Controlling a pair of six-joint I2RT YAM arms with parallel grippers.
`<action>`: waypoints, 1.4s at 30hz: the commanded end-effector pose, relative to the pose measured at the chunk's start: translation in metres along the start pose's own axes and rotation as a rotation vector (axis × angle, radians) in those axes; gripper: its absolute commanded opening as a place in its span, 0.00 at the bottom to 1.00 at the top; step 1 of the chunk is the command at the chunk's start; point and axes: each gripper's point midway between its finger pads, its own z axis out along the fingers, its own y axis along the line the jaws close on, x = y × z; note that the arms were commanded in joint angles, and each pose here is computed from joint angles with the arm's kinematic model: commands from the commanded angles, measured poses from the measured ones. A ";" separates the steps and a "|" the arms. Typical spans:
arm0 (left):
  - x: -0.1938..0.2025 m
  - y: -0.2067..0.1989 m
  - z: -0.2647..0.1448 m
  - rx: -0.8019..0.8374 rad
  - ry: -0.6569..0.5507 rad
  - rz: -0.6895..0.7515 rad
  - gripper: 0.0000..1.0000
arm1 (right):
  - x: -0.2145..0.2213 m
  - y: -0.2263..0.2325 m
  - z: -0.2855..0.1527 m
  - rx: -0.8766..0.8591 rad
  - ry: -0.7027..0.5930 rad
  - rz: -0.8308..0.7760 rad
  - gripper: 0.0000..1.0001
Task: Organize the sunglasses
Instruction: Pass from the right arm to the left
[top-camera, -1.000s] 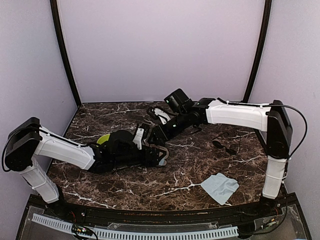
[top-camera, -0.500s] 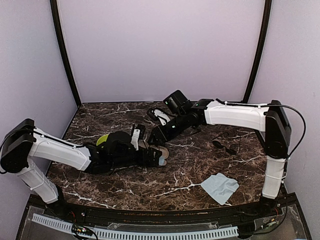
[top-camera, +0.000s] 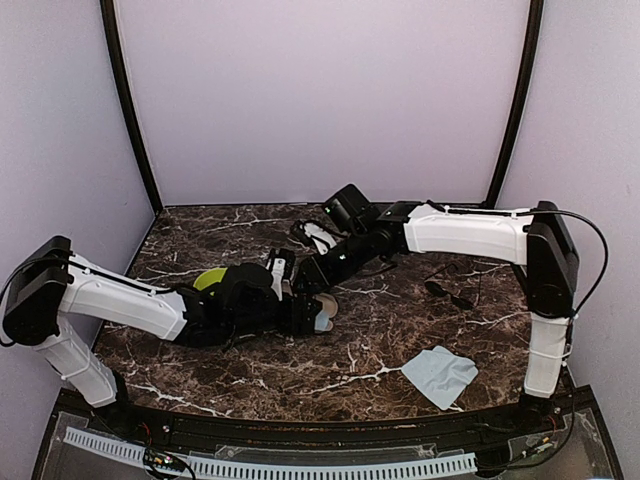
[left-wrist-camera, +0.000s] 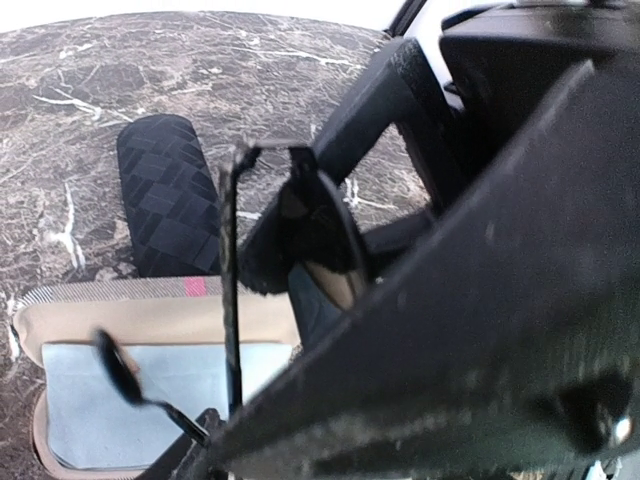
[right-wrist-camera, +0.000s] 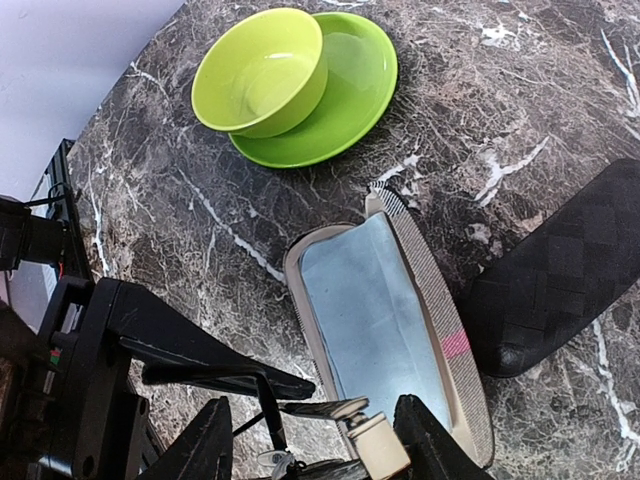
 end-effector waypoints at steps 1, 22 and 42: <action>-0.013 0.001 0.001 -0.040 -0.041 0.017 0.61 | -0.018 0.011 0.003 -0.023 -0.053 -0.015 0.27; -0.010 0.010 0.003 -0.079 -0.069 0.026 0.41 | -0.020 0.017 0.010 -0.034 -0.075 0.045 0.32; -0.011 0.018 -0.012 -0.085 -0.111 -0.006 0.32 | -0.021 0.014 0.002 -0.021 -0.070 0.041 0.54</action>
